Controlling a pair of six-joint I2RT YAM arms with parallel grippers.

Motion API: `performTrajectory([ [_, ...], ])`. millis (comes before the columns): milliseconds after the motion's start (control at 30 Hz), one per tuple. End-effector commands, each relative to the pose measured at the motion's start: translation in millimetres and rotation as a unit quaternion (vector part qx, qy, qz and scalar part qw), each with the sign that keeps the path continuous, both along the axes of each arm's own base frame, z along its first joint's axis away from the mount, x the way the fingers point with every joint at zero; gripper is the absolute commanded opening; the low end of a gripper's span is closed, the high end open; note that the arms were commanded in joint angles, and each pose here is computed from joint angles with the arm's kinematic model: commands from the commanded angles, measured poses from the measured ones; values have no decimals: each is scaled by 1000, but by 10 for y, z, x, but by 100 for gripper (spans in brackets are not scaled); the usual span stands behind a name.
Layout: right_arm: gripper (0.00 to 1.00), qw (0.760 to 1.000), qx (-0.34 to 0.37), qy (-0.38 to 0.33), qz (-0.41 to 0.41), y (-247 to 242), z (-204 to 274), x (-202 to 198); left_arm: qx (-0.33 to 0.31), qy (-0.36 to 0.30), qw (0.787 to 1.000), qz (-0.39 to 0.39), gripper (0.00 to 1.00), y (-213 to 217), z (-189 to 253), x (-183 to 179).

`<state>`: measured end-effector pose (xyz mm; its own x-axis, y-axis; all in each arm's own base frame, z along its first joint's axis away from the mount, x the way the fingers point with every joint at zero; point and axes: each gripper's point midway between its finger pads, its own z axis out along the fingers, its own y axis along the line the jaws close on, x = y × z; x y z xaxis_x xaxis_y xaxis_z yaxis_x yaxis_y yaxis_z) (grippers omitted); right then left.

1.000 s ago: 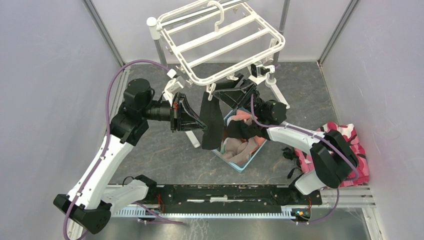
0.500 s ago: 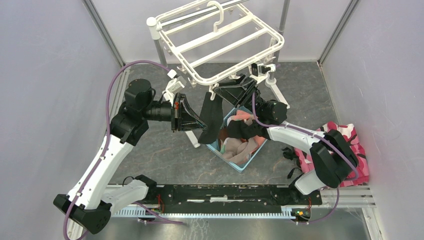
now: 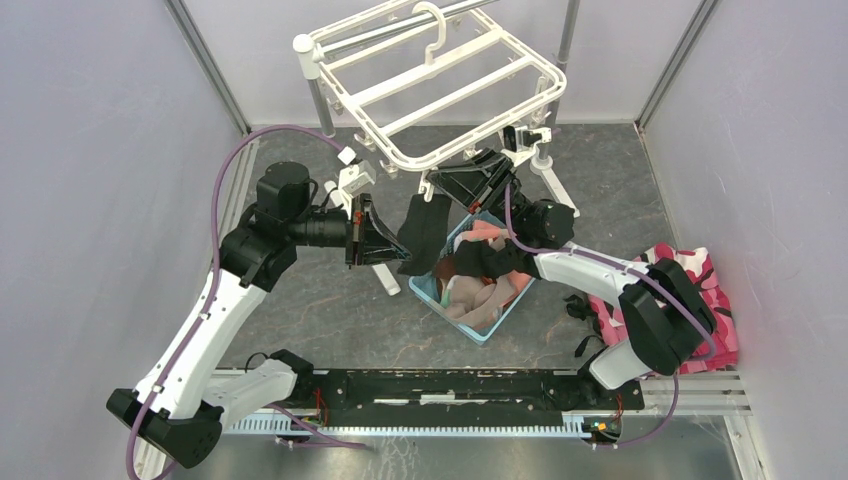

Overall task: Remove the socks clipped to the hanger
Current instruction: Remove the sock from the hanger.

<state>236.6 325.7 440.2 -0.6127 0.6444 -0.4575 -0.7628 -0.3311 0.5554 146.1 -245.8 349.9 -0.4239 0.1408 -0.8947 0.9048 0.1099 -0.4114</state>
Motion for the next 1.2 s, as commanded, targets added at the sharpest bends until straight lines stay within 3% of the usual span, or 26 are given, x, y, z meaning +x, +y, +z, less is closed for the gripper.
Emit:
performTrajectory([
  [0, 14, 988, 93, -123, 4, -369, 434, -480, 1, -54, 998, 22, 2, 31, 132, 95],
  [100, 0, 989, 83, -119, -4, -344, 406, -440, 7, -63, 997, 52, 2, 40, 147, 209],
  [267, 0, 992, 17, -110, -54, -231, 320, -280, 14, -54, 997, 50, 2, 29, 65, 234],
  [433, 2, 981, -113, -89, -126, -72, 44, -3, 20, -4, 1000, 7, 2, -10, -262, 98],
  [467, 10, 979, -131, -84, -133, -61, -8, 33, 23, 9, 1000, 0, 2, -18, -342, 78],
  [600, 96, 970, -182, -64, -148, -56, -250, 89, 32, 30, 999, -20, 2, -81, -504, 111],
  [933, 98, 937, -319, -76, -121, -137, -1160, -234, -1, 2, 1000, -21, 2, -164, -148, 214],
  [1033, 98, 932, -339, -79, -99, -120, -1419, -400, -7, 15, 1000, -24, 2, -173, -160, 193],
  [1167, 98, 936, -327, -96, -87, -61, -1398, -531, -15, 19, 999, -22, 2, -182, -138, 190],
])
